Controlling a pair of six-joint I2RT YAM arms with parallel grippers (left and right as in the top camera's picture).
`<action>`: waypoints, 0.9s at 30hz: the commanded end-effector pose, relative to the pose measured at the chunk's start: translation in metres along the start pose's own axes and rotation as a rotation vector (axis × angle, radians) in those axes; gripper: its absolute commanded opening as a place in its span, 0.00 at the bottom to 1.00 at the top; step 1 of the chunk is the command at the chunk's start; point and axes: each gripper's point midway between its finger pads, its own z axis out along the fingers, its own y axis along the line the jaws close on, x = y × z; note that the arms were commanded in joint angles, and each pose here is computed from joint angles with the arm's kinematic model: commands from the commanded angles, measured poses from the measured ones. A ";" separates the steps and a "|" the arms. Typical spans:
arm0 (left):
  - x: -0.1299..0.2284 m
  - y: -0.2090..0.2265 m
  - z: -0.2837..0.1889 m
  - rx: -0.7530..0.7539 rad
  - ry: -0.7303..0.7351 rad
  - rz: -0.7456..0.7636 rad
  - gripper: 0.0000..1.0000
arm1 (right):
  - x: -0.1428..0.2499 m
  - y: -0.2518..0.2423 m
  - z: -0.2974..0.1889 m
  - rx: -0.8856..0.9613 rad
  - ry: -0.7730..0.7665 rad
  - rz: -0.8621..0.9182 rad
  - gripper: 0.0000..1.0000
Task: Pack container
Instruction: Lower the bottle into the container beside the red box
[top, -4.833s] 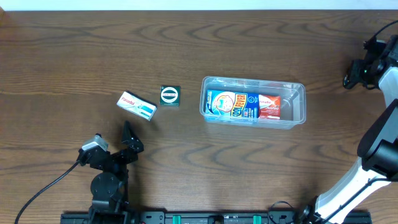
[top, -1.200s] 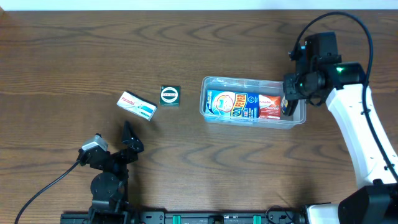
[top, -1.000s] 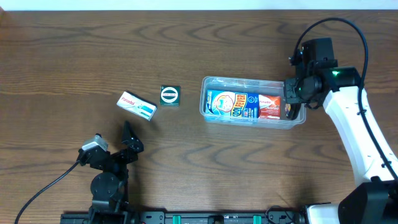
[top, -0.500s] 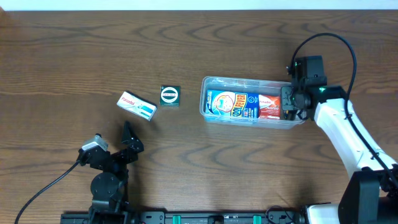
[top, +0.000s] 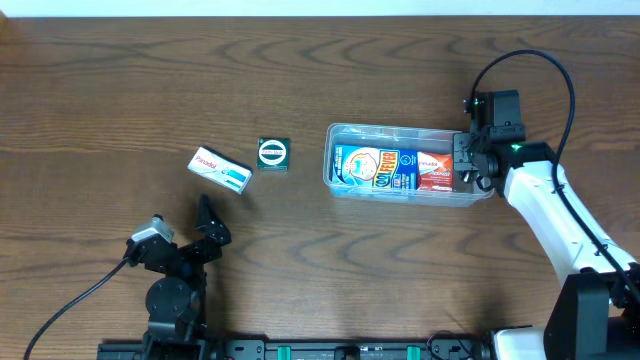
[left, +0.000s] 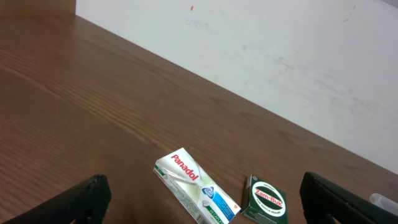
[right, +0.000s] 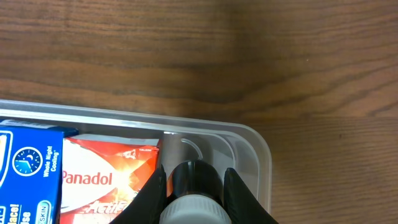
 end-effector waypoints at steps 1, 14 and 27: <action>0.012 0.009 0.002 -0.031 0.020 0.023 0.98 | -0.006 -0.002 -0.005 0.022 -0.029 0.023 0.12; 0.012 0.009 0.002 -0.031 0.020 0.023 0.98 | -0.013 0.008 -0.005 -0.036 -0.057 0.042 0.16; 0.012 0.009 0.002 -0.031 0.020 0.023 0.98 | -0.009 0.013 -0.004 -0.063 -0.042 0.039 0.32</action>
